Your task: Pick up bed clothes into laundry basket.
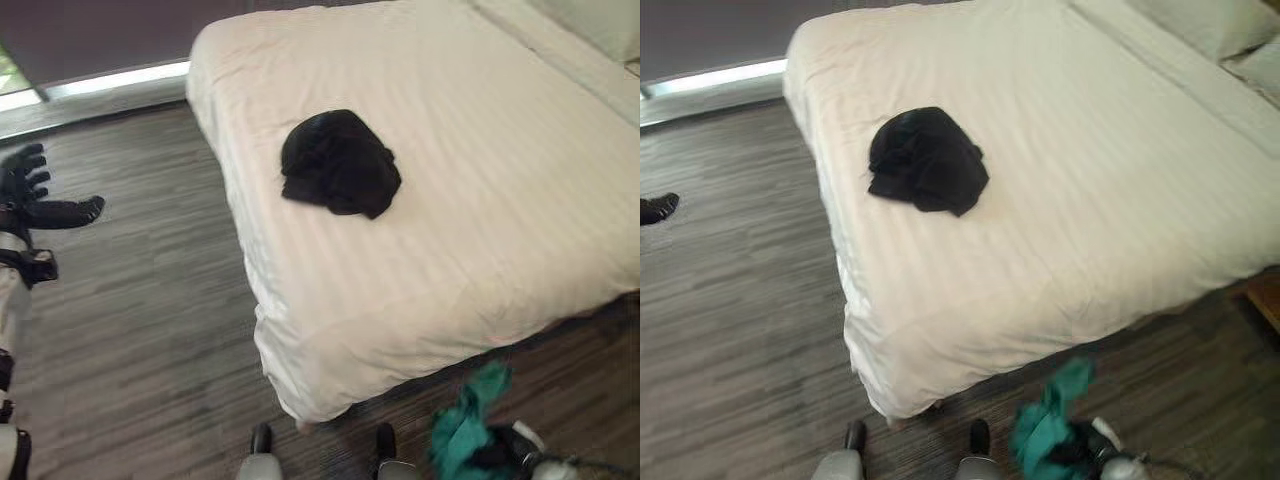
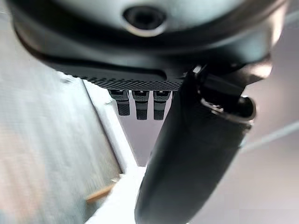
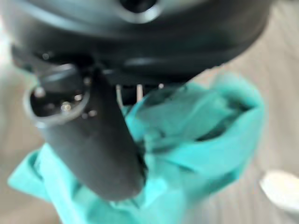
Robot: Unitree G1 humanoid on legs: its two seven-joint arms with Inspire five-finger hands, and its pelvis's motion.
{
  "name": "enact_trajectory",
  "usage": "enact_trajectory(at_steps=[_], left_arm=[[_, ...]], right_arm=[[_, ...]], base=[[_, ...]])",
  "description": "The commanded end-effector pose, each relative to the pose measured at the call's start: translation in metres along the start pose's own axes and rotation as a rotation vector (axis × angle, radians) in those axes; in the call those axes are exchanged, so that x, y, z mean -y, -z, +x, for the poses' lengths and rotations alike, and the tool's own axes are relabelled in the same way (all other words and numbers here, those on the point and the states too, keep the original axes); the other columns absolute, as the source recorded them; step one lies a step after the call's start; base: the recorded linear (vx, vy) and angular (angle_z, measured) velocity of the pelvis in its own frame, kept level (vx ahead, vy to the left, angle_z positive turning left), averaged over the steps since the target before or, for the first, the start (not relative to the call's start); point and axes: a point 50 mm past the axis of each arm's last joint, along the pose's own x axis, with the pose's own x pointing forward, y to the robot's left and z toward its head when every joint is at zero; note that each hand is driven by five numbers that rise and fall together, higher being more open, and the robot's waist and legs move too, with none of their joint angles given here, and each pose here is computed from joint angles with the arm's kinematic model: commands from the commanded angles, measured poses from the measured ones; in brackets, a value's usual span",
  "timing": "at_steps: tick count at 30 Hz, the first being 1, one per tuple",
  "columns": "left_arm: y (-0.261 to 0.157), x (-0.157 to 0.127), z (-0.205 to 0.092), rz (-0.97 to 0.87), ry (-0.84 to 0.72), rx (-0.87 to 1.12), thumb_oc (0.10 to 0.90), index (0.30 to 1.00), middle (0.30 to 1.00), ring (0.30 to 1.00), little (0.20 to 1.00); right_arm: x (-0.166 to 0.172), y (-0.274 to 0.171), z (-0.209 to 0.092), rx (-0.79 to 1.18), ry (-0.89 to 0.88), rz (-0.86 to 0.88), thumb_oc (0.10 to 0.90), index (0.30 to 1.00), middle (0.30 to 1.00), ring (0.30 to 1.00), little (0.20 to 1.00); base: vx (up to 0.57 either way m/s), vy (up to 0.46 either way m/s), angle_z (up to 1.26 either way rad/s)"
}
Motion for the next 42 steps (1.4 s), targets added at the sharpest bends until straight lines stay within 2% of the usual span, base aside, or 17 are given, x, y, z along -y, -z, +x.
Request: enact_trajectory(at_steps=[1, 3, 5, 6, 9, 10, 12, 13, 16, 17, 19, 25, 34, 36, 37, 38, 42], left_arm=[[-0.092, -0.008, 0.013, -0.034, -0.038, 0.348, 0.800, 0.900, 0.900, 0.900, 0.900], [-0.091, -0.008, 0.012, -0.042, -0.040, 0.348, 0.800, 0.900, 0.900, 0.900, 0.900], [-0.087, -0.005, 0.008, -0.049, -0.015, 0.353, 0.800, 0.900, 0.900, 0.900, 0.900], [-0.082, -0.003, 0.006, -0.066, -0.004, 0.351, 0.800, 0.900, 0.900, 0.900, 0.900], [-0.082, 0.002, 0.005, -0.101, 0.002, 0.366, 0.800, 0.900, 0.900, 0.900, 0.900], [-0.076, -0.008, 0.006, -0.061, -0.045, 0.341, 0.800, 0.900, 0.900, 0.900, 0.900], [-0.082, 0.003, 0.005, -0.121, -0.002, 0.374, 0.800, 0.900, 0.900, 0.900, 0.900], [-0.078, 0.018, 0.003, -0.135, 0.041, 0.373, 0.800, 0.900, 0.900, 0.900, 0.900], [-0.072, 0.018, 0.000, -0.138, 0.046, 0.369, 0.800, 0.900, 0.900, 0.900, 0.900], [-0.051, 0.002, -0.018, -0.239, -0.003, 0.354, 0.800, 0.900, 0.900, 0.900, 0.900], [-0.047, 0.000, -0.017, -0.205, -0.013, 0.337, 0.800, 0.900, 0.900, 0.900, 0.900], [-0.067, 0.019, -0.005, -0.206, 0.041, 0.367, 0.800, 0.900, 0.900, 0.900, 0.900], [-0.075, 0.022, -0.002, -0.180, 0.055, 0.379, 0.800, 0.900, 0.900, 0.900, 0.900], [-0.083, 0.026, 0.001, -0.168, 0.070, 0.391, 0.800, 0.900, 0.900, 0.900, 0.900], [-0.094, 0.040, 0.011, -0.157, 0.099, 0.382, 0.800, 0.900, 0.900, 0.900, 0.900], [-0.105, 0.051, 0.018, -0.166, 0.116, 0.384, 0.800, 0.900, 0.900, 0.900, 0.900], [-0.116, 0.057, 0.030, -0.063, 0.088, 0.348, 0.800, 0.900, 0.900, 0.900, 0.900]], right_arm=[[0.041, -0.014, -0.003, 0.059, 0.143, 0.126, 0.400, 0.300, 0.300, 0.300, 0.300], [0.037, -0.014, -0.002, 0.058, 0.128, 0.147, 0.400, 0.300, 0.300, 0.300, 0.300], [0.024, -0.012, 0.000, 0.068, 0.075, 0.235, 0.400, 0.300, 0.300, 0.300, 0.300], [0.021, -0.010, -0.001, 0.089, 0.067, 0.333, 0.400, 0.300, 0.300, 0.300, 0.300], [0.024, -0.011, -0.002, 0.119, 0.081, 0.438, 0.400, 0.300, 0.300, 0.300, 0.300], [0.030, -0.003, -0.005, 0.116, 0.096, 0.453, 0.400, 0.300, 0.300, 0.300, 0.300], [0.038, -0.004, -0.006, 0.129, 0.133, 0.517, 0.400, 0.300, 0.300, 0.300, 0.300], [0.042, -0.007, -0.007, 0.152, 0.161, 0.556, 0.400, 0.300, 0.300, 0.300, 0.300], [0.056, -0.022, -0.010, 0.218, 0.176, 0.529, 0.400, 0.300, 0.300, 0.300, 0.300], [0.025, 0.008, 0.001, -0.002, 0.098, 0.569, 0.400, 0.300, 0.300, 0.300, 0.300], [0.026, 0.005, 0.001, 0.010, 0.096, 0.573, 0.400, 0.300, 0.300, 0.300, 0.300], [0.012, 0.012, 0.002, -0.008, 0.084, 0.668, 0.400, 0.300, 0.300, 0.300, 0.300], [0.007, 0.019, 0.001, -0.035, 0.078, 0.660, 0.400, 0.300, 0.300, 0.300, 0.300], [0.006, 0.022, 0.001, -0.049, 0.081, 0.674, 0.400, 0.300, 0.300, 0.300, 0.300], [-0.001, 0.020, 0.001, -0.040, 0.054, 0.644, 0.400, 0.300, 0.300, 0.300, 0.300], [0.004, 0.018, 0.001, -0.025, 0.065, 0.641, 0.400, 0.300, 0.300, 0.300, 0.300], [0.023, 0.027, -0.004, -0.053, 0.117, 0.568, 0.400, 0.300, 0.300, 0.300, 0.300]], base=[[-0.09, 0.445, -0.44], [-0.09, 0.408, -0.68], [-0.07, 0.628, -0.91], [-0.02, 0.317, -0.78], [0.00, 0.149, -0.56], [0.01, 0.081, -0.13], [-0.02, 0.074, 0.17], [-0.04, 0.051, 0.22], [-0.04, 0.022, 0.01], [0.00, -0.009, 0.04], [0.03, -0.013, 0.00], [0.06, -0.025, 0.14], [0.01, -0.005, 0.01], [0.01, -0.095, 0.00], [-0.04, -0.251, 0.02], [0.22, -0.137, -0.01], [0.37, 0.156, -0.22]])
